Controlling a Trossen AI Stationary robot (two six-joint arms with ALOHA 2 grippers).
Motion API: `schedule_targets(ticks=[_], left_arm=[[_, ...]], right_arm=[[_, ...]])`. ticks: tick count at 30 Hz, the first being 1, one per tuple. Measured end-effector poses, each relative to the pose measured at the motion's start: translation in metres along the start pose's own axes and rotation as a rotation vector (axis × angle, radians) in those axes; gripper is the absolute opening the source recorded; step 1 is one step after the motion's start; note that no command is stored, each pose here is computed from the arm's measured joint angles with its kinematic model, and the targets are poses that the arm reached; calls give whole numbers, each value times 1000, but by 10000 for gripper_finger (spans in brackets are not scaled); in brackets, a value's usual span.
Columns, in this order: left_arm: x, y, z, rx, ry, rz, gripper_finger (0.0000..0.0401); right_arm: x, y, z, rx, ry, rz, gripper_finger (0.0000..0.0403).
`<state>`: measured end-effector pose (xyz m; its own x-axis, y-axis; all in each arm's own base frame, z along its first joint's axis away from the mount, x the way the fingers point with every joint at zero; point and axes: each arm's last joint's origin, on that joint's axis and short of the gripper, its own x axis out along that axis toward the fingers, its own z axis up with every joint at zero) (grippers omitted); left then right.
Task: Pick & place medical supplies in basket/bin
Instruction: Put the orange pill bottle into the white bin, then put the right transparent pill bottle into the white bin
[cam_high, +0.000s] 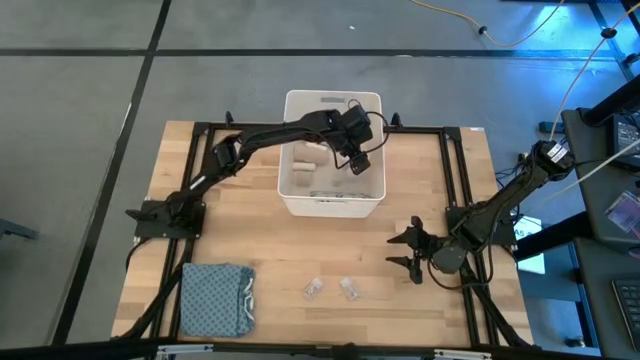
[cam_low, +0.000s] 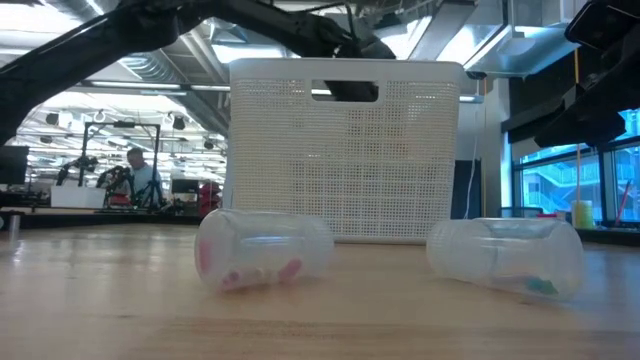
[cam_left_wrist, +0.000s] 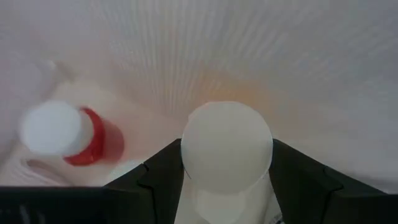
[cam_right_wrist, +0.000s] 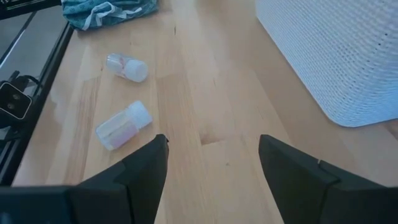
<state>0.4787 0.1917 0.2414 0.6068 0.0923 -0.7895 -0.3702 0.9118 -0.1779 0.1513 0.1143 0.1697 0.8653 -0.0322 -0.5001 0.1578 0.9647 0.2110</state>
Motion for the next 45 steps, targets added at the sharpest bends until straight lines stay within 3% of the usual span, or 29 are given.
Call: schedule_targets(ticks=[7, 34, 45], left_arm=[[21, 4, -9, -11, 51, 2, 203], [24, -4, -12, -43, 68, -12, 230], [26, -4, -13, -61, 73, -57, 266]], right_arm=[[0, 0, 0, 0, 3, -3, 250], [0, 0, -1, 49, 5, -4, 250], [0, -1, 1, 51, -35, -39, 250]])
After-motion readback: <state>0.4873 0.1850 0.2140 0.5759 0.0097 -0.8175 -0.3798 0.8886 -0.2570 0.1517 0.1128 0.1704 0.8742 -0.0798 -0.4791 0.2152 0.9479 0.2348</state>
